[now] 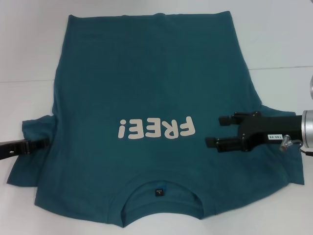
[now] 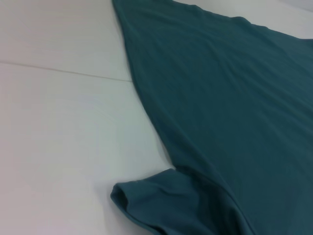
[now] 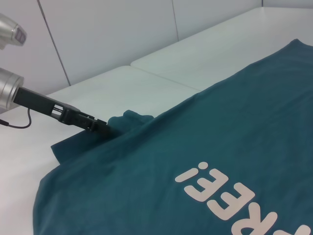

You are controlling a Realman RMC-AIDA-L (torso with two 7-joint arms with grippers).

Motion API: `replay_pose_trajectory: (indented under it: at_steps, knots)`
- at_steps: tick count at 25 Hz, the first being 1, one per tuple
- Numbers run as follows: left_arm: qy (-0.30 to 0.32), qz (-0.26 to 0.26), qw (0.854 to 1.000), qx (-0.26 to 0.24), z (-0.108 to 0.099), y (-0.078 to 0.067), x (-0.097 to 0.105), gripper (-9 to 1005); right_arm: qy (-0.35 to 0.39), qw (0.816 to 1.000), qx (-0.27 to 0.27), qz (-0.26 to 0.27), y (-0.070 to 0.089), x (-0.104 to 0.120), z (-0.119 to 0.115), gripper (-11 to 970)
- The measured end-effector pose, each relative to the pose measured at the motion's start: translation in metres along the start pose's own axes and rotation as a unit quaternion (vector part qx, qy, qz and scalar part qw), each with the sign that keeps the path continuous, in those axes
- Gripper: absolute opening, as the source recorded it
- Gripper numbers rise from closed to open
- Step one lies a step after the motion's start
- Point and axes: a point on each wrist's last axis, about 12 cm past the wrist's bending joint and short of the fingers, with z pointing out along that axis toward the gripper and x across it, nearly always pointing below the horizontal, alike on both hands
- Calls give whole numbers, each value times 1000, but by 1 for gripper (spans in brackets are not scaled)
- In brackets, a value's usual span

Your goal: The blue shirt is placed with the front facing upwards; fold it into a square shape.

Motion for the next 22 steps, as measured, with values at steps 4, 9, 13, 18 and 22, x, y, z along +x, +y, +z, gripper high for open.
replay_pose_trajectory:
  at_steps: [4, 9, 13, 18, 22]
  knots:
    - [4, 12, 1000, -1, 2, 0, -1, 720, 0, 1000, -1, 1, 0, 0, 0, 916]
    - [2, 18, 1000, -5, 2, 1, -2, 530, 0, 1000, -1, 0, 0, 0, 0, 916]
    - [0, 19, 1000, -8, 1, 1, -3, 347, 0, 1000, -1, -1, 0, 0, 0, 916]
    - [2, 24, 1000, -9, 2, 1, -3, 173, 0, 1000, -2, -1, 1, -1, 0, 915]
    - [-1, 24, 1000, -14, 2, 2, -3, 112, 0, 1000, -3, 0, 1, -1, 0, 915]
